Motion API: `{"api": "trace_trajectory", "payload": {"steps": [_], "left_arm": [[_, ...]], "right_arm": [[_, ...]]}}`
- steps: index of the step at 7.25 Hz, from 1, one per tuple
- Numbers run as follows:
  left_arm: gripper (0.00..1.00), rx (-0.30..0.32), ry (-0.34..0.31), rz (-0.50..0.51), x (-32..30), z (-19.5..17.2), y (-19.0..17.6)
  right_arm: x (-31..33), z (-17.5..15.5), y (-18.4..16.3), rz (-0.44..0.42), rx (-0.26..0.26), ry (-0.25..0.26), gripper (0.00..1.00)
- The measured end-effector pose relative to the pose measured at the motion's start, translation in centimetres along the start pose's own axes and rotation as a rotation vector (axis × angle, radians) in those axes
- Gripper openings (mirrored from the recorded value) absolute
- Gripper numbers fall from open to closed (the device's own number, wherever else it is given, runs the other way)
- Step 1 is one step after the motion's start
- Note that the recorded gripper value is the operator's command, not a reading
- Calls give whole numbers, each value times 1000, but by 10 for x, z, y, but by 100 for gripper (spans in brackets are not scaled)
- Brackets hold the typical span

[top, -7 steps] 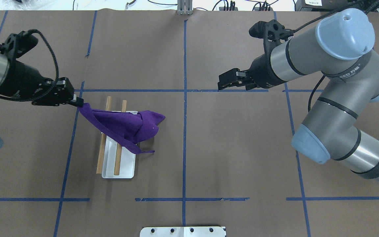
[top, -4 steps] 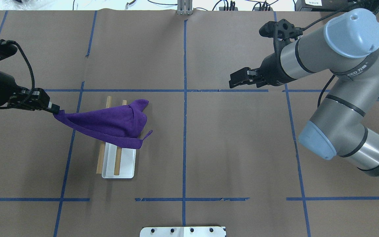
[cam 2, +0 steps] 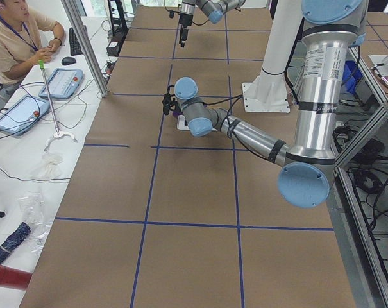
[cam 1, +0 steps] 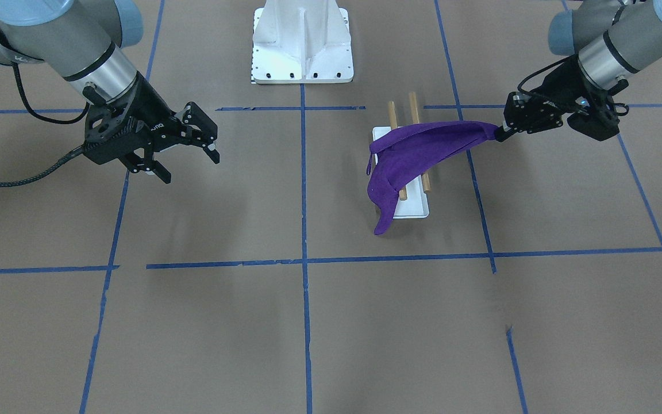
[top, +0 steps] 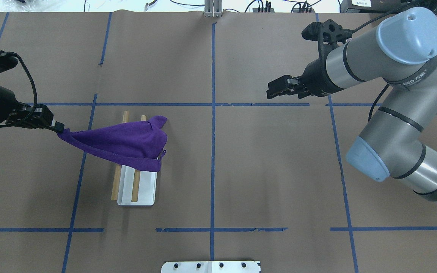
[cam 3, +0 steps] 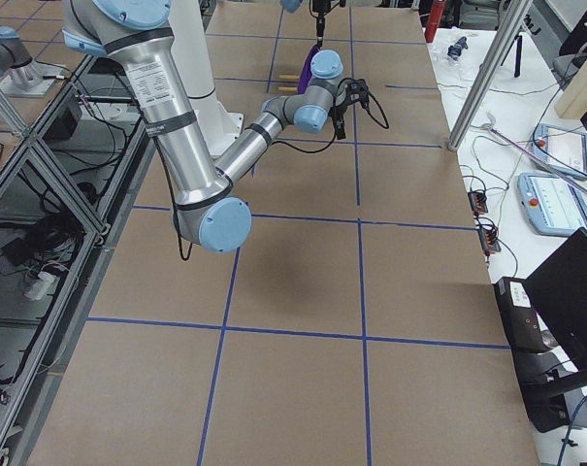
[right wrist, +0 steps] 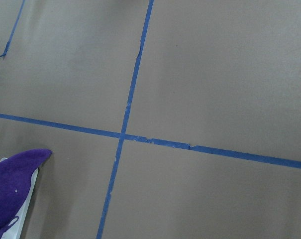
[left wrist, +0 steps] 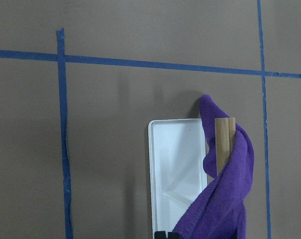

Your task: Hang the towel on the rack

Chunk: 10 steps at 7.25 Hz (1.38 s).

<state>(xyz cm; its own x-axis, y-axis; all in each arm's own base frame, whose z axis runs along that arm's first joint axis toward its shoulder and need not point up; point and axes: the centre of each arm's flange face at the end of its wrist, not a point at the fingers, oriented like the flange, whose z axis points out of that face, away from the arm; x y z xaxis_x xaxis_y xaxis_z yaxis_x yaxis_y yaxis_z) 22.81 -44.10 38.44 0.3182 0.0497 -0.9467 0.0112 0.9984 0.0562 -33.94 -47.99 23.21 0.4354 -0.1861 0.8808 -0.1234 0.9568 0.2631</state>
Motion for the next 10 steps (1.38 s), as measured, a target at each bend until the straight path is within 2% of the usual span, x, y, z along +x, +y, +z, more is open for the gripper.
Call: {"api": "trace_trajectory", "payload": {"steps": [1,2,3,7,8,10], "left_arm": [[0,-3,-8,10,-13,3,2],[22,-7,-16,18,-28,5,7],[99,-8,-25,19,-40,9,9],[100,-5,-35,12,-58,16,7],[100,16,-46,19,-66,11,3],[100,103,-127,126,-119,-16,-25]], "right_arm": [[1,0,-1,2,0,2,100],[2,1,-1,3,-2,4,100],[3,3,-1,5,-3,7,100],[14,2,-2,22,-6,21,100],[35,-1,-4,56,-14,55,100],[111,-15,-20,135,-56,199,100]]}}
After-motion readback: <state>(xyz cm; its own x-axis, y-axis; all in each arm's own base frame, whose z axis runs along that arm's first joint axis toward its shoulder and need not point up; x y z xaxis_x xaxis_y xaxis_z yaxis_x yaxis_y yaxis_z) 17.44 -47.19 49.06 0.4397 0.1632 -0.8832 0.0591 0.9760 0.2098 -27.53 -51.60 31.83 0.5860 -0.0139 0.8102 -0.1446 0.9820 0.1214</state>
